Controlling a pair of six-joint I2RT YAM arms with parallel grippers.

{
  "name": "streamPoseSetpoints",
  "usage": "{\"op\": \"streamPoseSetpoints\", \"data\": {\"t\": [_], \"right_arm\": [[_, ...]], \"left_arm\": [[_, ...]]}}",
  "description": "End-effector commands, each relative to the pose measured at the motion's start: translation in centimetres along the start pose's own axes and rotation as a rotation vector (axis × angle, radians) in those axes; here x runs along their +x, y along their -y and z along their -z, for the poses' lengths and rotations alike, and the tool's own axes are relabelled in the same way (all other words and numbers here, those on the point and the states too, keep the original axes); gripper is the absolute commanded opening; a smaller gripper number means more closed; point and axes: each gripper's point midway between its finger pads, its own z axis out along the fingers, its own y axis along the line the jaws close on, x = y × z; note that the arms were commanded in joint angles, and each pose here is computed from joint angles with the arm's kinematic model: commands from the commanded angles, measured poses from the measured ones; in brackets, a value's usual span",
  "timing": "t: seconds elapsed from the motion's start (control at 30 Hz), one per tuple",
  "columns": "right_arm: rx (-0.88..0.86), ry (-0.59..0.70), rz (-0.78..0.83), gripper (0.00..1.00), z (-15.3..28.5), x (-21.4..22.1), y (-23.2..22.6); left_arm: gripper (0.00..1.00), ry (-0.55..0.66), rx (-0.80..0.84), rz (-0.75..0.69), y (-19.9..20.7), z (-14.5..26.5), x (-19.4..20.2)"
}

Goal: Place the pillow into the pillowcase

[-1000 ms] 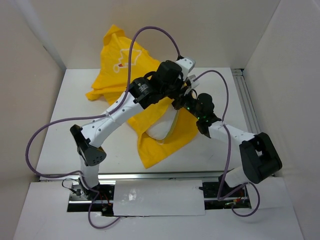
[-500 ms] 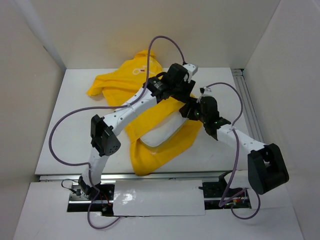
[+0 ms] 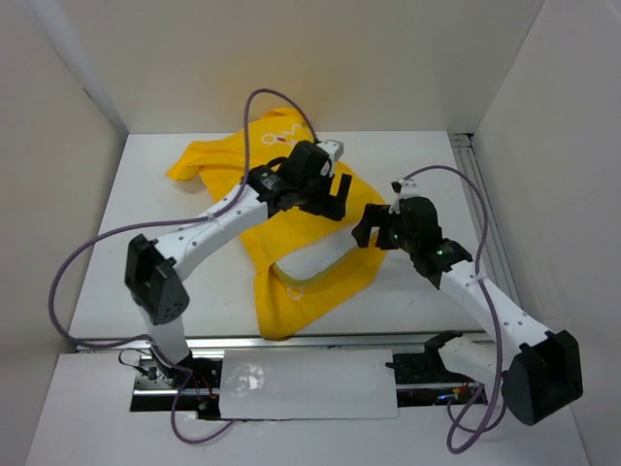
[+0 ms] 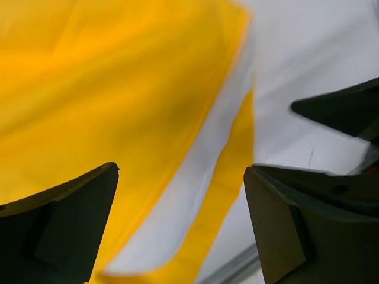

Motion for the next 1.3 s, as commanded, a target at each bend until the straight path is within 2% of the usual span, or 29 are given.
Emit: {"op": "streamPoseSetpoints", "data": {"t": [0.0,0.03,0.17,0.2,0.23,0.27,0.33,0.37,0.47,0.53,0.63,0.7,0.77,0.8,0.83,0.93,0.97,1.0,1.07,1.27], "right_arm": [[-0.096,-0.045,0.201,0.95,2.1,1.1,-2.3],[-0.127,-0.054,0.255,0.95,2.2,1.6,-3.0],[-0.274,-0.113,0.341,0.97,2.2,4.5,-7.4],[-0.273,-0.136,0.355,0.97,1.9,5.3,-7.7],[-0.262,-0.152,0.372,0.97,1.0,5.8,-8.2],[-0.270,-0.160,0.389,0.97,0.7,6.3,-8.9],[-0.309,-0.169,0.441,0.97,0.5,7.6,-11.4],[-0.293,-0.169,0.459,0.97,-0.3,8.2,-11.7],[-0.308,-0.152,0.503,0.97,-1.4,9.4,-14.2],[-0.303,-0.151,0.501,0.97,-2.1,9.6,-15.5],[-0.176,-0.127,0.472,0.97,-5.0,9.2,-14.9],[-0.060,-0.087,0.429,0.91,-6.6,8.3,-13.9],[-0.041,-0.047,0.403,0.85,-7.0,7.2,-14.4],[-0.041,-0.011,0.378,0.81,-7.1,6.5,-14.7],[-0.048,0.003,0.371,0.62,-7.2,6.2,-15.0],[-0.059,0.061,0.331,0.20,-7.1,4.9,-15.7],[-0.067,0.074,0.324,0.14,-7.2,4.6,-16.0],[-0.099,0.093,0.321,0.10,-7.1,4.2,-16.8],[-0.163,0.121,0.312,0.00,-6.9,3.1,-18.5],[-0.325,0.274,0.265,0.00,-5.2,-2.4,-23.0]], "left_arm": [[1.00,0.115,-0.095,0.161,-2.8,5.8,-0.3],[1.00,0.045,-0.142,0.185,-4.3,5.2,3.8],[1.00,0.040,-0.225,0.365,-7.1,8.4,10.6],[1.00,0.022,-0.248,0.401,-8.0,9.1,12.1],[1.00,-0.044,-0.287,0.420,-9.0,9.3,15.7],[1.00,-0.009,-0.273,0.476,-9.0,10.8,16.2],[1.00,-0.024,-0.273,0.527,-9.4,11.3,18.7],[1.00,-0.060,-0.277,0.567,-9.5,10.6,21.5],[0.99,-0.077,-0.196,0.556,-8.0,9.5,23.9],[0.99,-0.140,-0.212,0.576,-7.7,8.3,26.2],[0.99,-0.157,-0.207,0.538,-6.8,7.0,27.4],[0.99,-0.190,-0.265,0.534,-7.6,6.0,28.5],[0.95,-0.232,-0.311,0.521,-8.1,5.2,29.6],[0.91,-0.224,-0.319,0.519,-8.1,4.9,29.0],[0.75,-0.242,-0.326,0.508,-8.0,4.7,29.6],[0.39,-0.256,-0.336,0.496,-7.8,3.9,29.2],[0.09,-0.263,-0.341,0.494,-7.9,3.8,29.4],[0.00,-0.246,-0.320,0.492,-7.2,3.7,28.7],[0.00,-0.245,-0.294,0.469,-6.6,3.4,28.4],[0.00,-0.191,-0.108,0.398,-1.2,4.4,25.8]]}}
